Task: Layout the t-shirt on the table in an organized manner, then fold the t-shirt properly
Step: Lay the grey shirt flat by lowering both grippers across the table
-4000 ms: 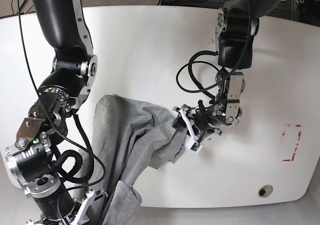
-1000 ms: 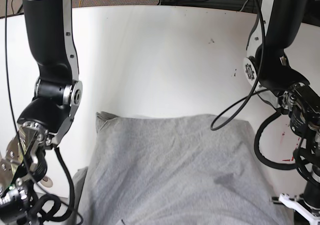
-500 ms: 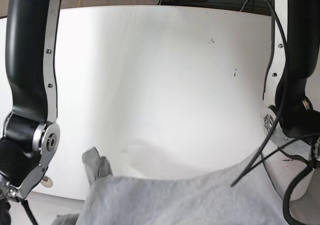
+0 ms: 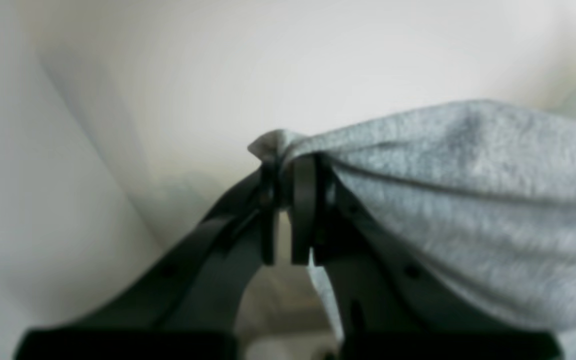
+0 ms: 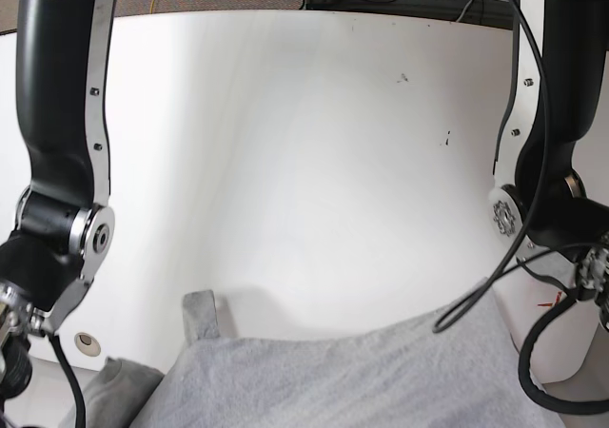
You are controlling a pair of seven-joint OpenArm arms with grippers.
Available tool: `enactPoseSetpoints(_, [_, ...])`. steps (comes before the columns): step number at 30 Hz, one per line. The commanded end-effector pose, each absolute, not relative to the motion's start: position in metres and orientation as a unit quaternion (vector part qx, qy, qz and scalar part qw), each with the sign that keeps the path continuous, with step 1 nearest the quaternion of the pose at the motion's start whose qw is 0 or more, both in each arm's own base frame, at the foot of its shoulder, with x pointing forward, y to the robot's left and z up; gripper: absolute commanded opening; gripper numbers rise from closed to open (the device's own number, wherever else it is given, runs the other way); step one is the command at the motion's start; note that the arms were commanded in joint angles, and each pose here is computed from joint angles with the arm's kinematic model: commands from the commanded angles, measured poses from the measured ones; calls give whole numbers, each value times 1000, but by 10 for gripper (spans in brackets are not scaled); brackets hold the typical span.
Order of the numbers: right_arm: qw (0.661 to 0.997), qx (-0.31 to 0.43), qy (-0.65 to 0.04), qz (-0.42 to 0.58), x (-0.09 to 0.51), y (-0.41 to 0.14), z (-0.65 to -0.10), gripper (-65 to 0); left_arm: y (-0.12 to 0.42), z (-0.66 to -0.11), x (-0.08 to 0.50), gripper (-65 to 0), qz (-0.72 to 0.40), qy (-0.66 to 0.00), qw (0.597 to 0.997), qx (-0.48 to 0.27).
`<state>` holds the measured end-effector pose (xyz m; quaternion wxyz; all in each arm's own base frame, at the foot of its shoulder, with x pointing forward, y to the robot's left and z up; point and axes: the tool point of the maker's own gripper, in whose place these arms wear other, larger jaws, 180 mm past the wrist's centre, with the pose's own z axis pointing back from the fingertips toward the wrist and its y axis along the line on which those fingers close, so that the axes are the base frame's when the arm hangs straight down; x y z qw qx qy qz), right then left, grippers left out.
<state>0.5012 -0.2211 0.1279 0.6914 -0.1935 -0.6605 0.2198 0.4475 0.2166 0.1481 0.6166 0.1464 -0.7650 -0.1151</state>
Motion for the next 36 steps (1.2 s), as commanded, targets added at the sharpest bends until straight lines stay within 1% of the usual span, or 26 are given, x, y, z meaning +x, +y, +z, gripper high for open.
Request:
enactPoseSetpoints(1, [685,-208,-668,204,488,-232,120,-650,213,144,442,-640,-123,-772,606,150])
enactPoseSetpoints(7, [744,-210,-606,186,468,-252,11,-650,211,59,447,-640,-140,-719,663,153])
enactPoseSetpoints(8, [749,-211,-600,186,466,-253,3,-650,211,51,447,-640,-142,-714,668,153])
enactPoseSetpoints(9, [761,-212,-583,188,458,-254,-23,-650,211,30,446,-640,-146,-699,683,153])
enactPoseSetpoints(11, [774,-210,-566,191,448,-252,-51,-650,211,3,444,-640,-151,-680,701,152])
enactPoseSetpoints(15, [802,-192,-534,189,422,-247,-109,-650,222,-56,432,-640,-160,-631,742,160])
enactPoseSetpoints(17, [820,-179,-512,180,406,-247,-141,-650,228,-91,424,-640,-170,-598,766,160])
enactPoseSetpoints(21, [855,-150,-469,164,381,-246,-194,-650,246,-144,400,-644,-175,-544,804,164])
enactPoseSetpoints(29, [905,-112,-392,122,329,-249,-271,-650,285,-227,344,-646,-141,-449,866,167])
enactPoseSetpoints(36, [930,-87,-340,107,291,-242,-313,-650,317,-266,295,-646,-118,-382,898,184])
